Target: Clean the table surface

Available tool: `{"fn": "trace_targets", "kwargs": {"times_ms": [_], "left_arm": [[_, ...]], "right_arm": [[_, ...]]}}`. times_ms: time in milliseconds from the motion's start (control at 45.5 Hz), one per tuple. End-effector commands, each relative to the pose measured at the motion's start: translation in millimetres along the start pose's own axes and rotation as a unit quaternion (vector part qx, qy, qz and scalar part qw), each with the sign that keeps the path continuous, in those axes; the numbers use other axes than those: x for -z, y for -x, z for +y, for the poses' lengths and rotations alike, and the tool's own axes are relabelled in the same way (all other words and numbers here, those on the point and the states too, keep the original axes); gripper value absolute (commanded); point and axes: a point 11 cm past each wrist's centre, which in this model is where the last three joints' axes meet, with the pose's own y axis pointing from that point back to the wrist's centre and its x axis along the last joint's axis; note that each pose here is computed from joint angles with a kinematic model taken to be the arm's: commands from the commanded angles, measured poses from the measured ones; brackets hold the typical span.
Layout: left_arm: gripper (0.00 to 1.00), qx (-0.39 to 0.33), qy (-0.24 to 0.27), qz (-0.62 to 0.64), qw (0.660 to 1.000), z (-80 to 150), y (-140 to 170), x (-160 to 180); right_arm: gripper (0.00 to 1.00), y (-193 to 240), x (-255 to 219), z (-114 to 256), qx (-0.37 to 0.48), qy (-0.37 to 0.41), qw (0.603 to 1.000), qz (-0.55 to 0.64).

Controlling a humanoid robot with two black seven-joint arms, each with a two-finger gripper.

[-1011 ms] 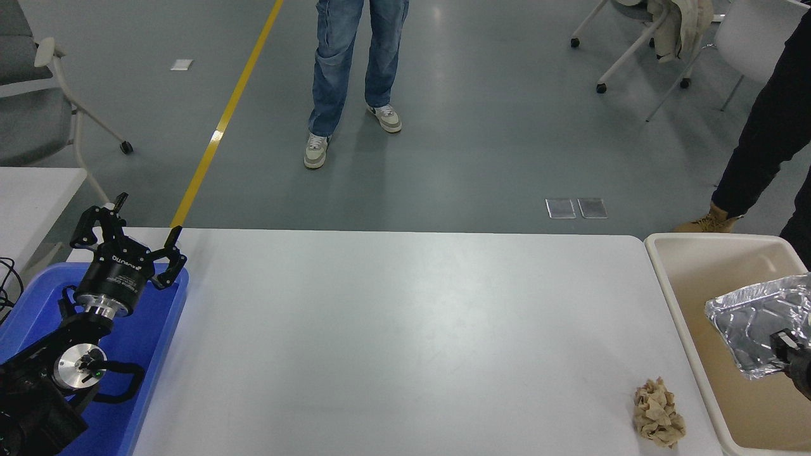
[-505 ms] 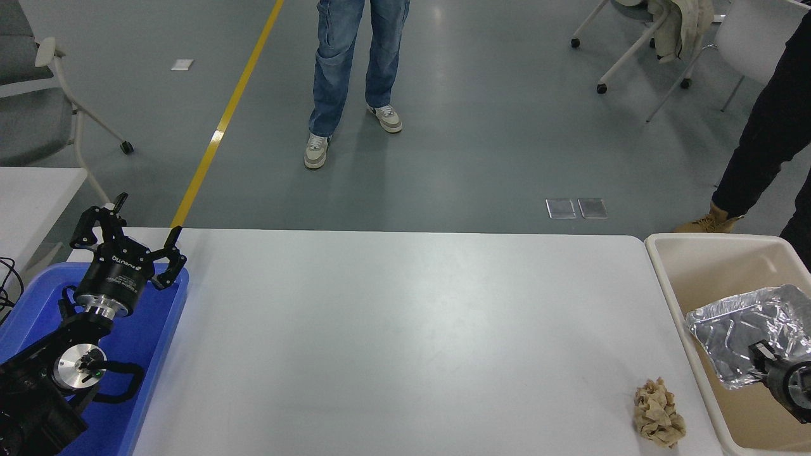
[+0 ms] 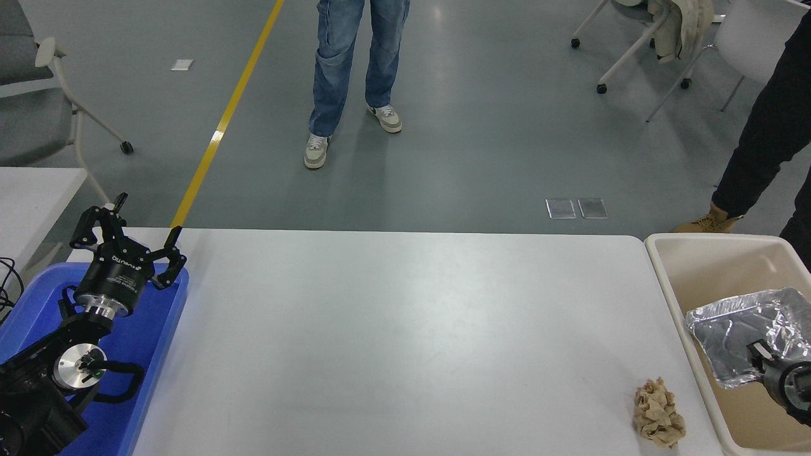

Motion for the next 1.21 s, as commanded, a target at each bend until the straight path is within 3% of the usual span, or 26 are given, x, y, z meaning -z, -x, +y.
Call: {"fn": "trace_targets", "kwargs": {"times_ms": [0, 154, 396, 747, 945, 1187], "left_arm": [[1.0, 0.0, 0.0, 0.0, 1.0, 0, 0, 0], [1.0, 0.0, 0.0, 0.0, 1.0, 0, 0, 0], [1.0, 0.0, 0.0, 0.0, 1.0, 0, 0, 0], [1.0, 0.0, 0.0, 0.0, 1.0, 0, 0, 0], [1.0, 0.0, 0.0, 0.001, 1.0, 0, 0, 1], [1.0, 0.0, 0.0, 0.0, 1.0, 0, 0, 0]], "right_arm": [[0.57, -4, 0, 0, -0.016, -0.001, 1.0, 0.001], [0.67, -5, 0, 0, -0.017, -0.001, 1.0, -0.002], [0.96, -20, 20, 2, -0.041, -0.032, 0.996, -0.074], [0.98, -78, 58, 16, -0.087, -0.076, 0.987, -0.114], [0.98, -135, 73, 35, -0.135, -0.105, 0.976, -0.136], [0.98, -175, 110, 58, -0.159, -0.191, 0.933, -0.259]]}}
